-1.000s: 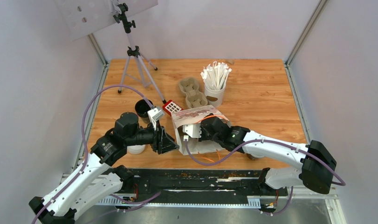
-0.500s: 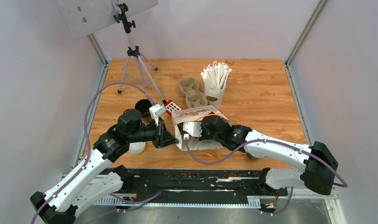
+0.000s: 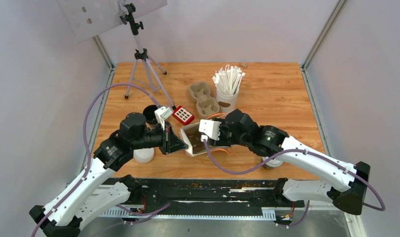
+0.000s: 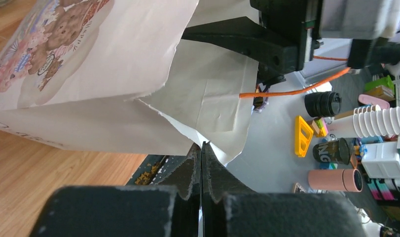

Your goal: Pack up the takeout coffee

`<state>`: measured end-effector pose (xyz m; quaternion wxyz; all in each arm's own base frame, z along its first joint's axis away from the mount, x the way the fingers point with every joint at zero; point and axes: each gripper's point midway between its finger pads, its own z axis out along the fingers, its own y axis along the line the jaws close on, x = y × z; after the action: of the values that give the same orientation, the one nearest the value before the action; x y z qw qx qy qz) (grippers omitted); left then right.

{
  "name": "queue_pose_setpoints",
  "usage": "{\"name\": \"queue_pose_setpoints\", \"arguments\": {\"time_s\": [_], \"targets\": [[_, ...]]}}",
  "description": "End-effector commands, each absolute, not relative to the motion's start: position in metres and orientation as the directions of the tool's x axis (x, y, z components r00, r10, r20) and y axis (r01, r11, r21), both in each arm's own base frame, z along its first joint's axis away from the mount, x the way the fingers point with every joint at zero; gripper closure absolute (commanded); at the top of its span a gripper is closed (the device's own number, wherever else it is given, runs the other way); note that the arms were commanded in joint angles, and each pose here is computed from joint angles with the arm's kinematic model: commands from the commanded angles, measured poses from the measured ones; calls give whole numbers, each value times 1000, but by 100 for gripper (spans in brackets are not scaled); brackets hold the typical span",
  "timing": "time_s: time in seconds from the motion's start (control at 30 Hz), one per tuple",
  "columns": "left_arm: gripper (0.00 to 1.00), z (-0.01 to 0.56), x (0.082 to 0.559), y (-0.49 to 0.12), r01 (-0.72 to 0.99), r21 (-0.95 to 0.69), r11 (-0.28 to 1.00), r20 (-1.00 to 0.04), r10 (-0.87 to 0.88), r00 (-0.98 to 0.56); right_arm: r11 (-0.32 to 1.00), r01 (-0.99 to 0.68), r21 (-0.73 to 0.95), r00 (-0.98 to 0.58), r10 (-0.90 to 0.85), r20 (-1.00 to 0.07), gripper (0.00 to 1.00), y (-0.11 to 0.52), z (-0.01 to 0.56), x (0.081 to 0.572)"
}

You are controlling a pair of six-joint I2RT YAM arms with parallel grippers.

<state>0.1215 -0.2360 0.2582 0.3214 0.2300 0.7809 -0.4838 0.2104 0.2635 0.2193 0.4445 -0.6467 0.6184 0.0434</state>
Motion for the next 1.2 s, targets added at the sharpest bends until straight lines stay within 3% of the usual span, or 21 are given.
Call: {"name": "queue_pose_setpoints", "arguments": {"time_s": [0.0, 0.17, 0.37, 0.57, 0.97, 1.17], "targets": [[100, 286, 121, -234, 666, -615, 423, -731, 12, -682, 153, -885, -440, 229, -680, -697, 53, 270, 256, 188], [100, 282, 120, -228, 637, -614, 465, -709, 29, -705, 172, -898, -406, 215, -633, -743, 50, 274, 278, 181], [100, 270, 120, -226, 591, -633, 500, -670, 29, -742, 293, -882, -369, 156, -557, -816, 39, 285, 312, 192], [100, 265, 123, -220, 566, -617, 546, -660, 31, -750, 329, -897, -295, 96, -506, -857, 37, 300, 326, 193], [100, 268, 132, -208, 532, -564, 632, -666, 34, -745, 560, -810, -174, -10, -310, -951, 27, 303, 397, 217], [99, 282, 138, -200, 524, -515, 678, -674, 58, -737, 537, -840, -71, -39, -191, -981, 27, 308, 427, 202]]}}
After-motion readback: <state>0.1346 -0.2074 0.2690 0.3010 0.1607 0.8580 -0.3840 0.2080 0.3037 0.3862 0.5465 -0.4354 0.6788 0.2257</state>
